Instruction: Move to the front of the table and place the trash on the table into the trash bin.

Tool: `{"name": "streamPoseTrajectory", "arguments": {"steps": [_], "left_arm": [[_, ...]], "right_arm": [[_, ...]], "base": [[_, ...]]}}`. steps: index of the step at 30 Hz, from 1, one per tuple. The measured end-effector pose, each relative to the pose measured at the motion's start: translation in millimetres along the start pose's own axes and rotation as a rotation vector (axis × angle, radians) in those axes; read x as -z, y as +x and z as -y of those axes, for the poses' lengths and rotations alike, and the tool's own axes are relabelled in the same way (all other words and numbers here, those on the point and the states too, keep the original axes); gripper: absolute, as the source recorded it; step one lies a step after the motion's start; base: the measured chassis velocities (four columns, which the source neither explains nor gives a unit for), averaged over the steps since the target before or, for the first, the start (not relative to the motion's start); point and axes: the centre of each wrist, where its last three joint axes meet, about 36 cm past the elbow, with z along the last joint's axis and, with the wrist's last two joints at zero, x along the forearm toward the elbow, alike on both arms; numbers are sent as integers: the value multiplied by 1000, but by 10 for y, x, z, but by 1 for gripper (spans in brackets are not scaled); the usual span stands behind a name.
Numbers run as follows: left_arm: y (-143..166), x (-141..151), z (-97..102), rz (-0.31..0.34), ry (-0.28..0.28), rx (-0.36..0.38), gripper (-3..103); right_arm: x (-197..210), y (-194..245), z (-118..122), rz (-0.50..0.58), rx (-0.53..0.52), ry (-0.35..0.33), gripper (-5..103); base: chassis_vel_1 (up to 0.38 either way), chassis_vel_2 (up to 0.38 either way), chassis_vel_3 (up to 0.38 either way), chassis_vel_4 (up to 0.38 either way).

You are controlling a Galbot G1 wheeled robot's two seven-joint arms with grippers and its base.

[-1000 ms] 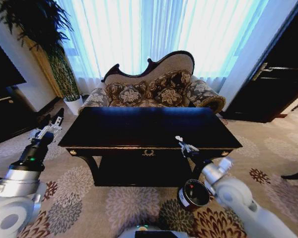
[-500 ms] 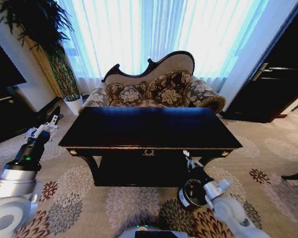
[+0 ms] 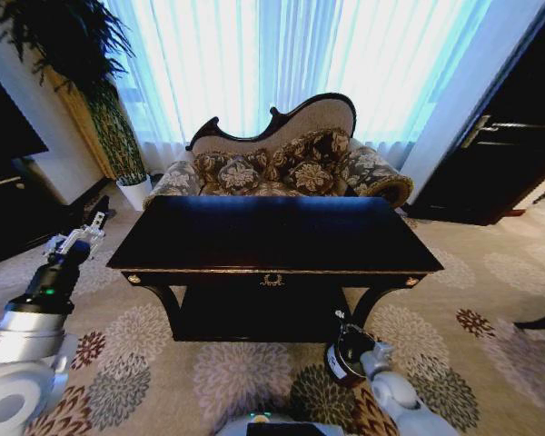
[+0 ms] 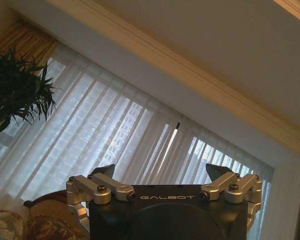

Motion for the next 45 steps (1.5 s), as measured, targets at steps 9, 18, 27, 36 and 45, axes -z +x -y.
{"name": "streamPoseTrajectory", "arguments": {"steps": [9, 18, 27, 36, 45], "left_arm": [[5, -25, 5, -4, -2, 4, 100], [25, -27, -1, -16, -12, 11, 100], [33, -20, -5, -35, -21, 10, 100], [0, -178, 34, -62, -11, -1, 100], [23, -127, 4, -40, -22, 15, 100]], "right_arm": [[-451, -206, 336, -139, -155, 96, 0], [-571, -496, 272, -183, -199, 99, 0], [-699, -671, 227, -240, -193, 164, 0], [-773, -759, 274, -283, -211, 204, 0], [-744, -892, 339, -342, -242, 199, 0]], "base": [[0, 0, 0, 0], [0, 0, 0, 0], [0, 0, 0, 0], [0, 0, 0, 0], [0, 0, 0, 0]]}}
